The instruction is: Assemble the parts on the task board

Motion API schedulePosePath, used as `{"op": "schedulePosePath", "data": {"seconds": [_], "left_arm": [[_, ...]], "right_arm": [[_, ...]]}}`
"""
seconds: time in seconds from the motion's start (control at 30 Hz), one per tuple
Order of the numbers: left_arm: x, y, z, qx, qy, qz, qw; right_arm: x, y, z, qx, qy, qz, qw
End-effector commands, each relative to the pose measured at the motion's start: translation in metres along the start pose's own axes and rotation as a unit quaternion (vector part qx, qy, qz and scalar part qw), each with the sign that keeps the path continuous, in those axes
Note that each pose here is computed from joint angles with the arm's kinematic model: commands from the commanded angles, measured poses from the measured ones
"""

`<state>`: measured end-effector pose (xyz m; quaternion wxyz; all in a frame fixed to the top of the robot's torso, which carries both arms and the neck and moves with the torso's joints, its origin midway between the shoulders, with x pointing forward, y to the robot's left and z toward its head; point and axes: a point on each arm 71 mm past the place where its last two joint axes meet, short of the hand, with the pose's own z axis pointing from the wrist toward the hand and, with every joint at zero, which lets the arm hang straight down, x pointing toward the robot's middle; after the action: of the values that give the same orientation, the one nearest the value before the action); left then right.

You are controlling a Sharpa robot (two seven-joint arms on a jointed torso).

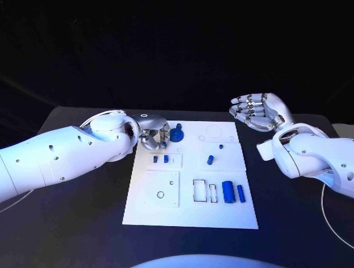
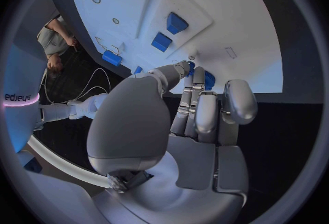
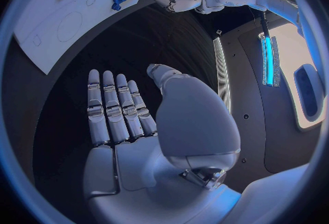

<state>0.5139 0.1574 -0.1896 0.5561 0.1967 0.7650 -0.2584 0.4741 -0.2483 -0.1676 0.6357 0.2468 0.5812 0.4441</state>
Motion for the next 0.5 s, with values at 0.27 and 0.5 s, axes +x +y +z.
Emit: {"op": "schedulePosePath", "data": {"seconds": [0.27, 0.5], "left_arm": [[0.0033, 0.0000, 0.0009, 0.002, 0.019, -0.005, 1.000], [0.0046, 0.0011, 0.0009, -0.001, 0.024, -0.005, 1.000]], "right_arm": [[0.0019, 0.0013, 0.0001, -0.008, 0.008, -0.001, 1.000], [0.0021, 0.0013, 0.0002, -0.008, 0.008, -0.001, 1.000]]}}
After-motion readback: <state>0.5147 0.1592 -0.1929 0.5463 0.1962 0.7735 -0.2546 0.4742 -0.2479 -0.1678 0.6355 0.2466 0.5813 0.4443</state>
